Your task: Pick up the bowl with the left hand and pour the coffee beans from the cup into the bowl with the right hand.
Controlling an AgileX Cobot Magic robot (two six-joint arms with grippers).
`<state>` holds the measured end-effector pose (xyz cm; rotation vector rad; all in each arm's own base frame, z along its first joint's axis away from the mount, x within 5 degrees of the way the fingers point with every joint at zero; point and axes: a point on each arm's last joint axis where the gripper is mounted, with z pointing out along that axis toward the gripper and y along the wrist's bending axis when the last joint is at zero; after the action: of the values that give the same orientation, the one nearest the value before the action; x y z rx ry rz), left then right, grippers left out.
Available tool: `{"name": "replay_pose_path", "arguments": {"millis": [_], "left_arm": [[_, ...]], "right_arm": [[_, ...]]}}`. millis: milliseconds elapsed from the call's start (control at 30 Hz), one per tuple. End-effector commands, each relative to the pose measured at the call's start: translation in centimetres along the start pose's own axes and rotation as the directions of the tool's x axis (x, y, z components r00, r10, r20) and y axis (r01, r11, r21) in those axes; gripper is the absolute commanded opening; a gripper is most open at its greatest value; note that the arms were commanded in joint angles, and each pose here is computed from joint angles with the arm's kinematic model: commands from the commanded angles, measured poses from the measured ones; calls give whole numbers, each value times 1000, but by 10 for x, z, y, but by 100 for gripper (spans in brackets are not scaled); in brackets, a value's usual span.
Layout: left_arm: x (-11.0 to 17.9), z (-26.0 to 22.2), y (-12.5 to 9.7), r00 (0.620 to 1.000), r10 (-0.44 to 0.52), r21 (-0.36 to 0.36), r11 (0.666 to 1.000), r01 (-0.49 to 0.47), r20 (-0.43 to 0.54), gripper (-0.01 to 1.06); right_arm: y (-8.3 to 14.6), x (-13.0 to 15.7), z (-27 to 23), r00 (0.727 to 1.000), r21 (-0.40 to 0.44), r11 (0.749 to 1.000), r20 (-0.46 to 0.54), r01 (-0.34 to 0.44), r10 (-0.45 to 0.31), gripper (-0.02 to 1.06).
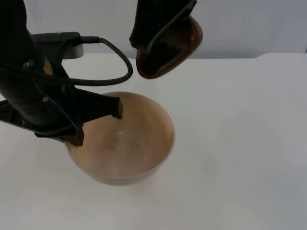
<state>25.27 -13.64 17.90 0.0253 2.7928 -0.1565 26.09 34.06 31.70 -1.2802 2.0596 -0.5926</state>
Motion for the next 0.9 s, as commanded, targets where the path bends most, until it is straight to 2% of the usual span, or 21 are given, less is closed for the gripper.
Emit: {"name": "replay_pose_path", "arguments": {"millis": [0, 33, 367, 600, 867], "left_arm": [[0, -3, -1, 1000, -6, 10, 1000, 6, 14, 0], [0, -3, -1, 1000, -6, 10, 1000, 6, 14, 0], [0, -3, -1, 1000, -6, 11, 1000, 6, 15, 0], [0, -3, -1, 1000, -6, 11, 1000, 6, 15, 0], [0, -3, -1, 1000, -6, 11, 1000, 6, 15, 0]], "right_arm": [[-6, -2, -12, 999, 60, 998, 36, 2, -4, 0], [-5, -4, -16, 999, 91, 996, 49, 20, -24, 0], [5, -13, -35, 988, 207, 974, 100, 94, -117, 0], [4, -13, -35, 987, 216, 971, 100, 99, -123, 0], [15, -16, -44, 977, 225, 963, 115, 148, -177, 0]]}}
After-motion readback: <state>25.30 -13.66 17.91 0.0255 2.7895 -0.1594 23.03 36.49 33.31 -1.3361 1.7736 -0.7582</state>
